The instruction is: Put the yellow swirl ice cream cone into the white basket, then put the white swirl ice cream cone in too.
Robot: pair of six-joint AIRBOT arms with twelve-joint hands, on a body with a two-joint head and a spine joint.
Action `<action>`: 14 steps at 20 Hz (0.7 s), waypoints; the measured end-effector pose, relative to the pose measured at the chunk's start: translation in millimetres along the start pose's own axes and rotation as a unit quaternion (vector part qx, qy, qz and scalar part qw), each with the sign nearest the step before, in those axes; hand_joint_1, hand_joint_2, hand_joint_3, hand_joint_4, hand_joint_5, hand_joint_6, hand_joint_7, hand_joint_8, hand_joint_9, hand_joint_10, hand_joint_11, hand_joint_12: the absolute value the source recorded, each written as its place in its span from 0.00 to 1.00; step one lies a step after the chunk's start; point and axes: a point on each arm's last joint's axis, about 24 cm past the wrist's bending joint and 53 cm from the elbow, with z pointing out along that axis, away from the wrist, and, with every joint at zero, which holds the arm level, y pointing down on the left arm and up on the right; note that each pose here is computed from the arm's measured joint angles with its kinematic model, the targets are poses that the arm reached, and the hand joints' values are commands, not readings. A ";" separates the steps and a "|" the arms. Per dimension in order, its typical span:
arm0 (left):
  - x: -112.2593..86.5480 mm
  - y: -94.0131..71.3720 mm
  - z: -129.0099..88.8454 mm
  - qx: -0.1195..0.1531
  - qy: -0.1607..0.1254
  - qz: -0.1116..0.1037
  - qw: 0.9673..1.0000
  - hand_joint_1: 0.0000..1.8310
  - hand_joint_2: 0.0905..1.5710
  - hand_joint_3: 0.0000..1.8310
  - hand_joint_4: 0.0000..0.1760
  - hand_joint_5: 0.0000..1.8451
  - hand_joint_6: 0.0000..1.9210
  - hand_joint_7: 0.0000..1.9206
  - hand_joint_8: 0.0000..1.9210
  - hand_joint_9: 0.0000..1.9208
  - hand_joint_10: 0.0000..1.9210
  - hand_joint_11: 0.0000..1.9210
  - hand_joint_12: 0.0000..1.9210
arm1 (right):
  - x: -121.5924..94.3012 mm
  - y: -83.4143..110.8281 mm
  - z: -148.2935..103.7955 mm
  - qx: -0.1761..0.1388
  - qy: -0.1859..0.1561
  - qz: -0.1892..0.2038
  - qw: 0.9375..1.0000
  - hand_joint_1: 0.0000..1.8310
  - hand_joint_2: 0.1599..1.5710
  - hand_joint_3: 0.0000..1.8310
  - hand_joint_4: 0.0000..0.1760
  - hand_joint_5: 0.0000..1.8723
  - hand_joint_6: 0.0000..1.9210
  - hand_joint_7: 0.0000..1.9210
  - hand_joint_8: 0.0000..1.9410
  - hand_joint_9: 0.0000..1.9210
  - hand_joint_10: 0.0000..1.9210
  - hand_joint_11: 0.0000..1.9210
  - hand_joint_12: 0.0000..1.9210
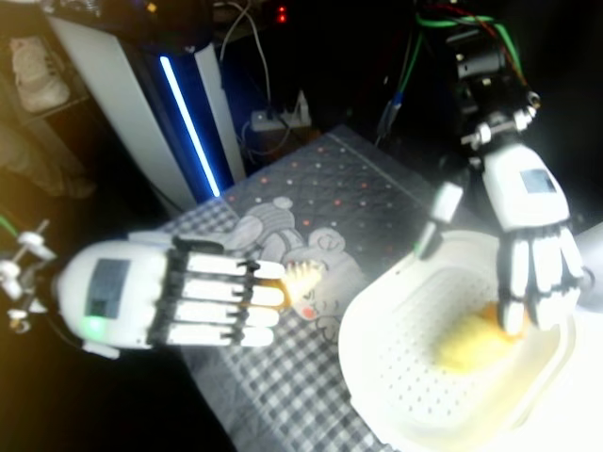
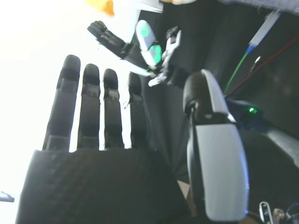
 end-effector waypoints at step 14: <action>-16.8 -50.8 -99.8 0.130 -0.070 0.004 0.989 0.45 0.56 0.00 0.47 0.19 0.00 0.10 0.00 0.08 0.00 0.00 0.25 | 74.5 -40.5 14.5 0.058 0.108 0.001 0.992 0.53 0.54 0.00 0.00 0.28 0.00 0.22 0.00 0.22 0.00 0.02 0.47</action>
